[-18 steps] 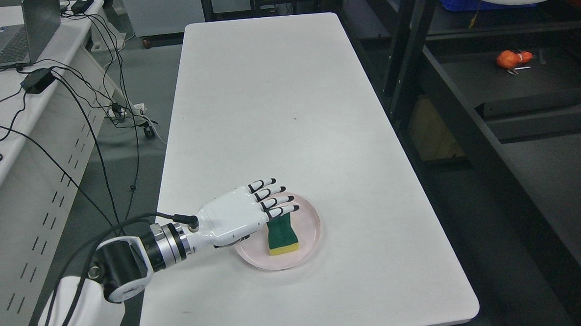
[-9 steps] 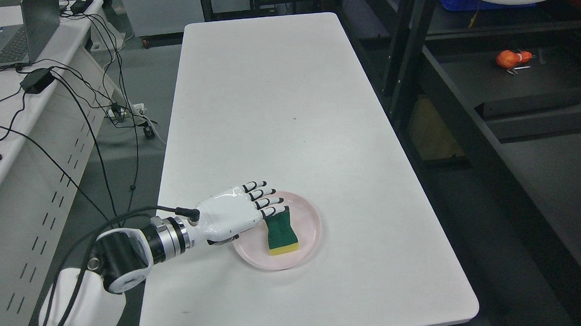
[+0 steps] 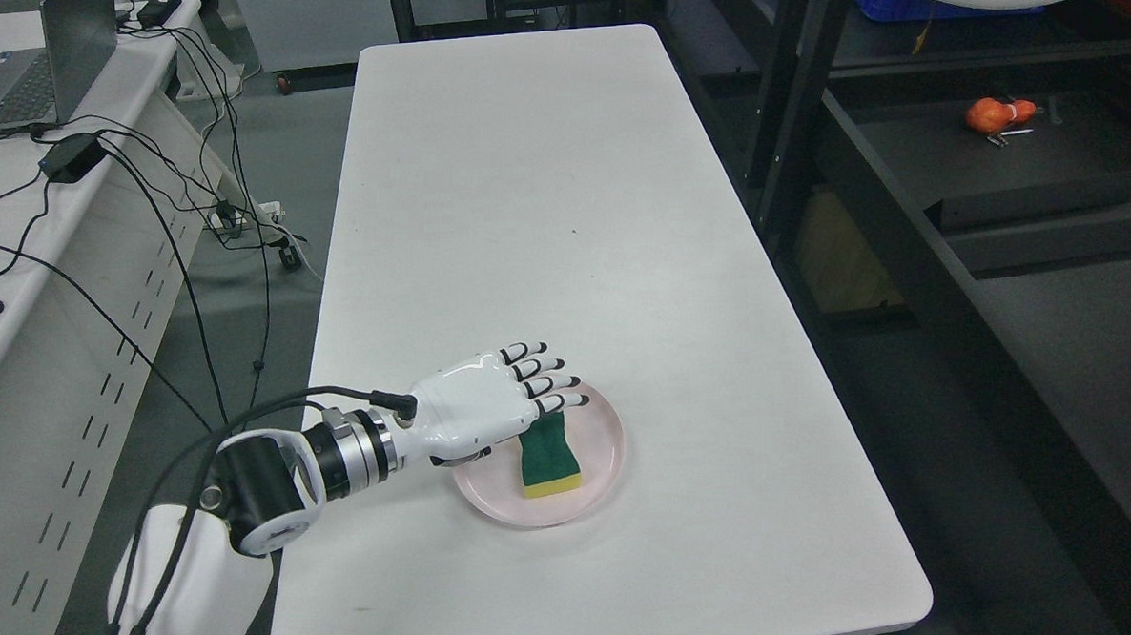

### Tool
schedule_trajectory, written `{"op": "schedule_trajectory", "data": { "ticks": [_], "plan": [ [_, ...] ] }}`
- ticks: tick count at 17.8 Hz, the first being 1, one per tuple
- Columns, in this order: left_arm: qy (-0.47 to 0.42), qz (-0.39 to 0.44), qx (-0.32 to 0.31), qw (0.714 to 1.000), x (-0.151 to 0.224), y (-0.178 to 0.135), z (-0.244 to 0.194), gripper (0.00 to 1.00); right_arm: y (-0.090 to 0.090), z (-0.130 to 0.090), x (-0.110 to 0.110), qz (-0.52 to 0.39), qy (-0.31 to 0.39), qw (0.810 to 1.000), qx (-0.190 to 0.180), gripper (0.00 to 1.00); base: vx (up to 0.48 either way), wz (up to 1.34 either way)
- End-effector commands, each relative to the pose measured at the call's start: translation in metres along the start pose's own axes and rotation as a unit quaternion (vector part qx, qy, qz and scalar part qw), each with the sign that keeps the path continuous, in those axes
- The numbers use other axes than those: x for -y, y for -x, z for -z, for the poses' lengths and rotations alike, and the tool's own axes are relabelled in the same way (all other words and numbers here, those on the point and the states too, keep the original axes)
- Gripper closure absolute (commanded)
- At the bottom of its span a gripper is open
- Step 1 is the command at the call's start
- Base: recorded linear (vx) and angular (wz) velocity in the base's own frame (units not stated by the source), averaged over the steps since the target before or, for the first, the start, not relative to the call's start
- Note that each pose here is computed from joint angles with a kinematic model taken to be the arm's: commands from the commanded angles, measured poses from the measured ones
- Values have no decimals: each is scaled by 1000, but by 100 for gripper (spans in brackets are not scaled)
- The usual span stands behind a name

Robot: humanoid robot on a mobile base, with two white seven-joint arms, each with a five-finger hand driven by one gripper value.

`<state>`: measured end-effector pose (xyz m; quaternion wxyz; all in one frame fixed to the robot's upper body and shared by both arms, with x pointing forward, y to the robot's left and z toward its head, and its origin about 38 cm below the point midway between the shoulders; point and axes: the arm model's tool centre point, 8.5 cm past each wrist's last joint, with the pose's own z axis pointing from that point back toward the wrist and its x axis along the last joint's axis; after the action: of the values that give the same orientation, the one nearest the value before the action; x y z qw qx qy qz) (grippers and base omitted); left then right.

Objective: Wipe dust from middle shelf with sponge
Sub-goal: 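Close the left hand fingers around the sponge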

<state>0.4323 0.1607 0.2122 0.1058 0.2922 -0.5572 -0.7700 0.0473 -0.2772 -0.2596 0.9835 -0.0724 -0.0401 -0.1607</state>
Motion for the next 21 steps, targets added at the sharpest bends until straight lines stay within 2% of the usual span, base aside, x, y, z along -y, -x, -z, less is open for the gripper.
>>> {"op": "schedule_trajectory", "data": {
  "ticks": [1,8,18,21],
  "plan": [
    [17,-5,49,999,9,-30,29,9,-2,1,10,-2,7,1000,-26,0,0,0],
    [47,3,41,998,23,-27,26,11,-2,1,10,-2,7,1000,-25,0,0,0],
    [71,-20,36,997,40,-22,28,20,-2,1,10,-2,8,1000,-25,0,0,0],
    [70,-20,34,997,39,-20,27,26,-2,1,10,-2,7,1000,-25,0,0,0]
  ]
}}
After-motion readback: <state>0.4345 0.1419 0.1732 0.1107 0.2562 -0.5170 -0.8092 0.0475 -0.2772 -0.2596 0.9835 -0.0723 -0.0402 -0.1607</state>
